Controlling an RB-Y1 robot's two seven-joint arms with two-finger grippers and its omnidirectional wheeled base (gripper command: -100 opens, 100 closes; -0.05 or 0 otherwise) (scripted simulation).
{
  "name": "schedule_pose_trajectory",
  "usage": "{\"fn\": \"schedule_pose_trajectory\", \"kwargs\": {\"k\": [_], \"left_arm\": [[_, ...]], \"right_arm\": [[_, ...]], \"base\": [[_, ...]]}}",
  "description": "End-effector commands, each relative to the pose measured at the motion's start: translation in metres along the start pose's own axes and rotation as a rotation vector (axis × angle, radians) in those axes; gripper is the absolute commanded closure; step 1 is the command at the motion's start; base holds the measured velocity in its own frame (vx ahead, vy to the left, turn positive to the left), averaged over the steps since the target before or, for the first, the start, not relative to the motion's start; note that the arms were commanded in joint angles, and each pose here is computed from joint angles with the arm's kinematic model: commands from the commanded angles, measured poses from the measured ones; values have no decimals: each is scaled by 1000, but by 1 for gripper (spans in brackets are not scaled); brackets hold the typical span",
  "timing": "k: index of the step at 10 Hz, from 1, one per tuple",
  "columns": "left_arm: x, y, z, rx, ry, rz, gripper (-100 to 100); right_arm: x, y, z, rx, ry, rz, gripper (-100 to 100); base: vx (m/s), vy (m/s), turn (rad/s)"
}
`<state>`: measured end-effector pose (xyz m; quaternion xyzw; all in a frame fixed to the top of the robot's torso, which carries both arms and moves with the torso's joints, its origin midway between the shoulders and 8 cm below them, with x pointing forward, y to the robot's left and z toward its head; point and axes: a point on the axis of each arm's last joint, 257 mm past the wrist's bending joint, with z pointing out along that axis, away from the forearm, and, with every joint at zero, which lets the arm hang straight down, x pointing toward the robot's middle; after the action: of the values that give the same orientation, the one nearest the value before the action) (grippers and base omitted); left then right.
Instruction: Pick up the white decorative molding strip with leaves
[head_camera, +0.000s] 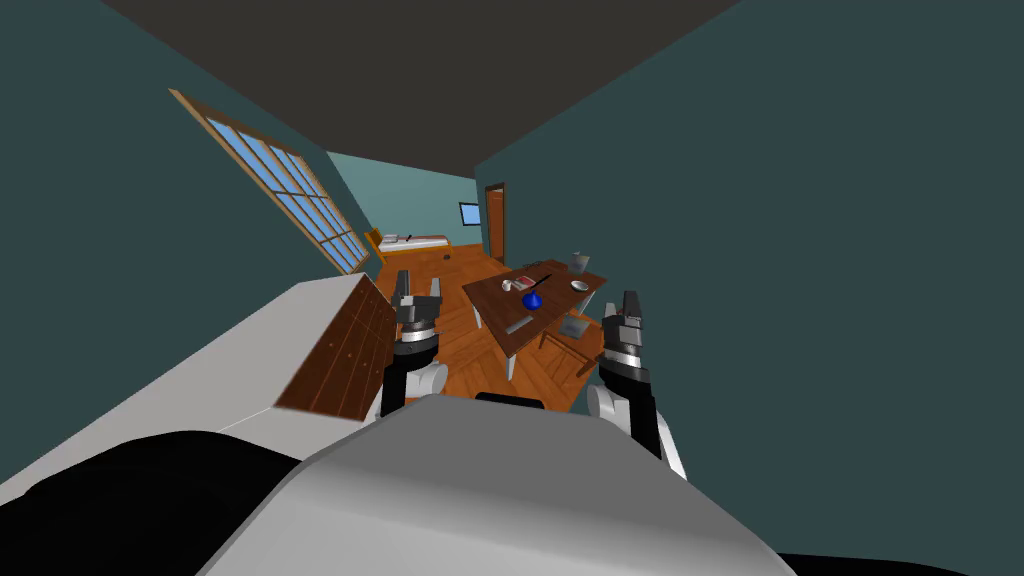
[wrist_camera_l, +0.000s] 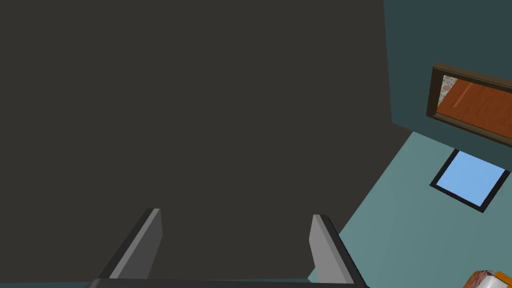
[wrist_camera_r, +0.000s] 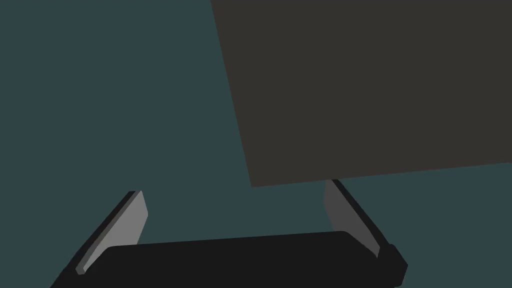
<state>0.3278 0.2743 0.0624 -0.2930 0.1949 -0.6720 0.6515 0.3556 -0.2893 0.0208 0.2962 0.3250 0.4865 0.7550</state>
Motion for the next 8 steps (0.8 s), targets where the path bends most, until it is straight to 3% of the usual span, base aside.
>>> {"fn": "schedule_pose_trajectory", "kwargs": {"k": [1,7,8], "left_arm": [[0,0,0,0,0,0,0],[0,0,0,0,0,0,0],[0,0,0,0,0,0,0]], "right_arm": [[5,-3,-1,1,36,-17,-100],[33,-31,-18,45,216,-103,-100],[38,-40,-25,64,253,-120,-100]], "base": [[-4,9,128],[-11,28,216],[-8,35,438]]}}
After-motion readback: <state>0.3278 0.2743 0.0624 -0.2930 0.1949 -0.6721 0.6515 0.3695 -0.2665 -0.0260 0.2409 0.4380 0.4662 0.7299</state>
